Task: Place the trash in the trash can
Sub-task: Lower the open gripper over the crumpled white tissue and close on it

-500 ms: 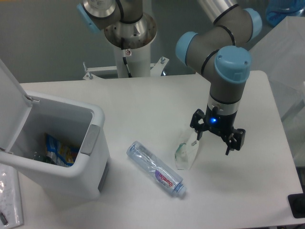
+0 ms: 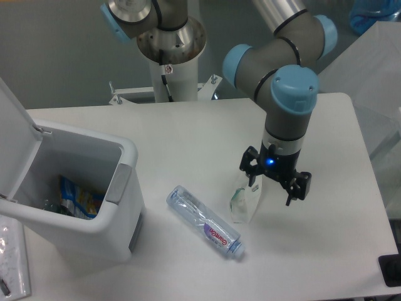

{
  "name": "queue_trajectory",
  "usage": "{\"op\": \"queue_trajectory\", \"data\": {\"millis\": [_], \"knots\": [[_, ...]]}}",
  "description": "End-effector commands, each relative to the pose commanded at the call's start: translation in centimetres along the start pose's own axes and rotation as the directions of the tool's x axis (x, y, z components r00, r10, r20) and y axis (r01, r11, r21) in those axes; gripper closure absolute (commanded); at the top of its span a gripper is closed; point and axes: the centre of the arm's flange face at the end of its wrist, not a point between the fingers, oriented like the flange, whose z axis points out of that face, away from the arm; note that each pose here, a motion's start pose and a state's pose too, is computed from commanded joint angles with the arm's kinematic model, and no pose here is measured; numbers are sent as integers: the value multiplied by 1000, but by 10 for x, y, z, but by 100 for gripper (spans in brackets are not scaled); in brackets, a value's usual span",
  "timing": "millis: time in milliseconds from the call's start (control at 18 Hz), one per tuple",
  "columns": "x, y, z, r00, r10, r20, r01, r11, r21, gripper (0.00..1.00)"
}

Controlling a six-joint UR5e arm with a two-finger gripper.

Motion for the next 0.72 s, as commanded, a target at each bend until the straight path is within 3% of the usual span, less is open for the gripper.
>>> {"op": "queue_trajectory", "data": {"millis": [278,556,722], "knots": [[28,17,31,993,-114,-4,114,993,-11,0],[28,29,49,995,-91,36,95,986,-137,0],[34,28,74,997,-71,24,74,977,-198,0]]}}
